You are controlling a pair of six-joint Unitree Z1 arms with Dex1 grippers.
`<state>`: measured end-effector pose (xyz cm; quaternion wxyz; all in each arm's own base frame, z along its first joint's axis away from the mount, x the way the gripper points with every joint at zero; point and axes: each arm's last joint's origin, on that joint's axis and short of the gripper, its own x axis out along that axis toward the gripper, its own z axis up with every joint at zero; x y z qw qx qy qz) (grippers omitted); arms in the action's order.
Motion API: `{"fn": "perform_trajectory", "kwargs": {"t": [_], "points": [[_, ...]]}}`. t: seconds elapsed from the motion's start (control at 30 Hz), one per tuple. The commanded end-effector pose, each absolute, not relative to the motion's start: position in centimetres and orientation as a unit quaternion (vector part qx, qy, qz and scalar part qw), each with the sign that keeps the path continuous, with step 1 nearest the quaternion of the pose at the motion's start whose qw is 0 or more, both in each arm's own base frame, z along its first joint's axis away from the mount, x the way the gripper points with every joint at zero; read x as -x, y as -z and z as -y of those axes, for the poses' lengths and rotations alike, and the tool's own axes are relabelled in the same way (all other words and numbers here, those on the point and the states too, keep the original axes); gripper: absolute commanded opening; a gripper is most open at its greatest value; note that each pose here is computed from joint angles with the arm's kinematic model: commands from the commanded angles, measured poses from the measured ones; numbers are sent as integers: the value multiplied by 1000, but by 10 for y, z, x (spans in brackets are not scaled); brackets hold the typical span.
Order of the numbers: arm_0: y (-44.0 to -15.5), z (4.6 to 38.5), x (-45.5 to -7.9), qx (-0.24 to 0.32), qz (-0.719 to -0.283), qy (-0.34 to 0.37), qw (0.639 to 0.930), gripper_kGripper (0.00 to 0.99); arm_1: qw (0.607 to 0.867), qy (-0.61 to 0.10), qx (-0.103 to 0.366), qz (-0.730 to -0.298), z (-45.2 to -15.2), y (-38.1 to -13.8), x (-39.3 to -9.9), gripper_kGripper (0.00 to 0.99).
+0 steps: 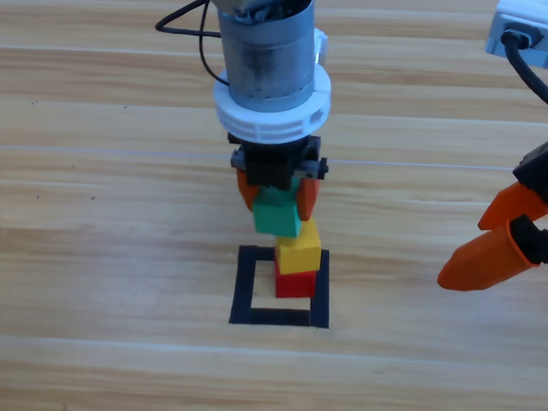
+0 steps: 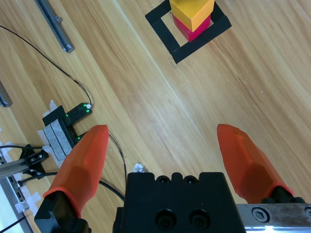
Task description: Stack the blocks in the rectangular block: red at the bottom, yellow in the middle, green on top
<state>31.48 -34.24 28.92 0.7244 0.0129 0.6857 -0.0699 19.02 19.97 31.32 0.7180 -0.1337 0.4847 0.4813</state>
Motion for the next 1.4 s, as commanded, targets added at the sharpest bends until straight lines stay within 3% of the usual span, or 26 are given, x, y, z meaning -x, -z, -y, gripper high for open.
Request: {"fn": "perform_trajectory", "kwargs": {"t": [0.03, 1.4], "points": [[-266, 360, -311, -43, -696, 72, 713, 0, 724, -483, 122, -477, -188, -314, -187, 990], [-258, 370, -313, -61, -691, 89, 715, 0, 723, -483, 122, -478, -189, -313, -187, 990]]}}
